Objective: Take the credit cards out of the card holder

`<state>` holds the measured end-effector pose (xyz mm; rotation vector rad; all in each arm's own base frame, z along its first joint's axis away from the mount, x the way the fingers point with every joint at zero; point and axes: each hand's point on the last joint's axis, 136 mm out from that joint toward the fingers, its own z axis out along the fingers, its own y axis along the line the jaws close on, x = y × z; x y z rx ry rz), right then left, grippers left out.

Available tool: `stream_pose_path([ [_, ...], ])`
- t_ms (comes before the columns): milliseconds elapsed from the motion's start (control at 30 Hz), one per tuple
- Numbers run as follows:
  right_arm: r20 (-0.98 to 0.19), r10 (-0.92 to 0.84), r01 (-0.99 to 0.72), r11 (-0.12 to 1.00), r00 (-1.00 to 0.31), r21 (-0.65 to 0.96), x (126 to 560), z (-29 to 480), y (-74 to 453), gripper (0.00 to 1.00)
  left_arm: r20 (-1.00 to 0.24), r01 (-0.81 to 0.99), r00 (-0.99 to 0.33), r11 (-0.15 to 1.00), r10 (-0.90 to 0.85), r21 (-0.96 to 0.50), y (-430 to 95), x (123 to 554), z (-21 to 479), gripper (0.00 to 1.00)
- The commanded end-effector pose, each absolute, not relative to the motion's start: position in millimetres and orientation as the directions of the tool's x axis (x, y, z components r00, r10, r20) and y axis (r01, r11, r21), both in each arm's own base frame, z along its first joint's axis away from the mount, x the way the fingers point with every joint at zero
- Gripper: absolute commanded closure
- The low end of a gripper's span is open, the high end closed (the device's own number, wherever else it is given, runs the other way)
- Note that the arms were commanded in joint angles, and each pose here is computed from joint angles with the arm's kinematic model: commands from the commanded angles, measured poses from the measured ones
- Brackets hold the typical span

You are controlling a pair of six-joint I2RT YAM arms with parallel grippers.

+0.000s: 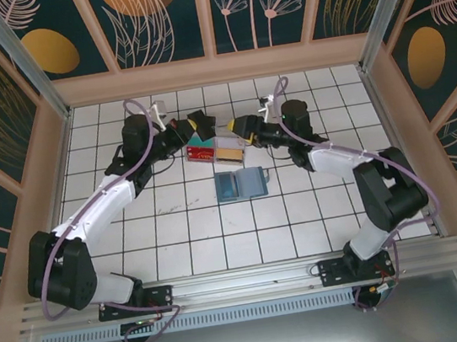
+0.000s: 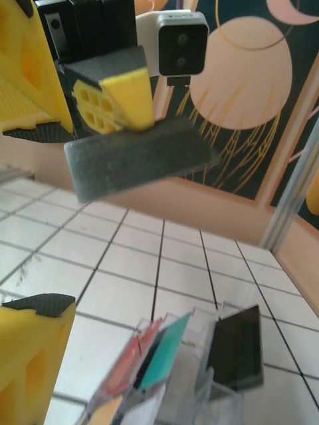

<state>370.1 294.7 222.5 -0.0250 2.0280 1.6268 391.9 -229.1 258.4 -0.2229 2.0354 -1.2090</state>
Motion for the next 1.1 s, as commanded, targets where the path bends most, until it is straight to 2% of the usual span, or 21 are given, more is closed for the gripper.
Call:
stream_pose_path([
  [0,-0.45,0.262,-0.438,0.107,-0.854,0.893,362.0,275.7,322.8,0.35,-0.483,0.276,-0.68,0.418,-0.551,-0.866,-229.6,392.7,295.3,1.0],
  [67,-0.449,0.247,-0.442,0.085,-0.859,0.893,360.9,281.9,333.0,0.35,-0.47,0.302,-0.677,0.369,-0.566,-0.879,-229.8,392.5,309.2,1.0],
  [233,-0.431,0.262,-0.449,-0.009,-0.863,0.893,358.7,301.8,337.8,0.39,-0.399,0.279,-0.707,0.288,-0.585,-0.916,-227.6,388.8,303.2,1.0],
  [400,-0.406,0.27,-0.427,-0.021,-0.873,0.904,362.5,305.0,342.0,0.44,-0.367,0.282,-0.729,0.235,-0.578,-0.93,-230.5,384.1,305.0,1.0],
  [567,-0.387,0.283,-0.407,-0.011,-0.877,0.913,367.3,301.6,345.2,0.49,-0.368,0.28,-0.724,0.24,-0.583,-0.93,-228.6,382.7,304.6,1.0],
  [700,-0.39,0.286,-0.409,-0.005,-0.875,0.913,368.3,300.0,345.5,0.59,-0.361,0.27,-0.727,0.241,-0.584,-0.932,-228.2,383.2,300.8,1.0],
  [867,-0.399,0.285,-0.413,0.013,-0.871,0.911,368.7,296.1,347.8,0.81,-0.359,0.258,-0.724,0.252,-0.59,-0.933,-225.7,382.4,299.2,1.0],
  [967,-0.413,0.295,-0.417,0.054,-0.862,0.907,373.3,291.4,347.9,0.99,-0.361,0.235,-0.716,0.281,-0.597,-0.93,-221.7,383.5,293.9,0.9],
  [1000,-0.427,0.297,-0.424,0.077,-0.854,0.902,375.4,289.2,347.6,1.0,-0.363,0.221,-0.715,0.299,-0.598,-0.928,-220.2,383.9,290.1,0.84],
  [1067,-0.467,0.302,-0.445,0.143,-0.831,0.884,381.1,284.8,345.9,1.0,-0.372,0.177,-0.706,0.358,-0.602,-0.917,-214.0,386.1,278.1,0.64],
])
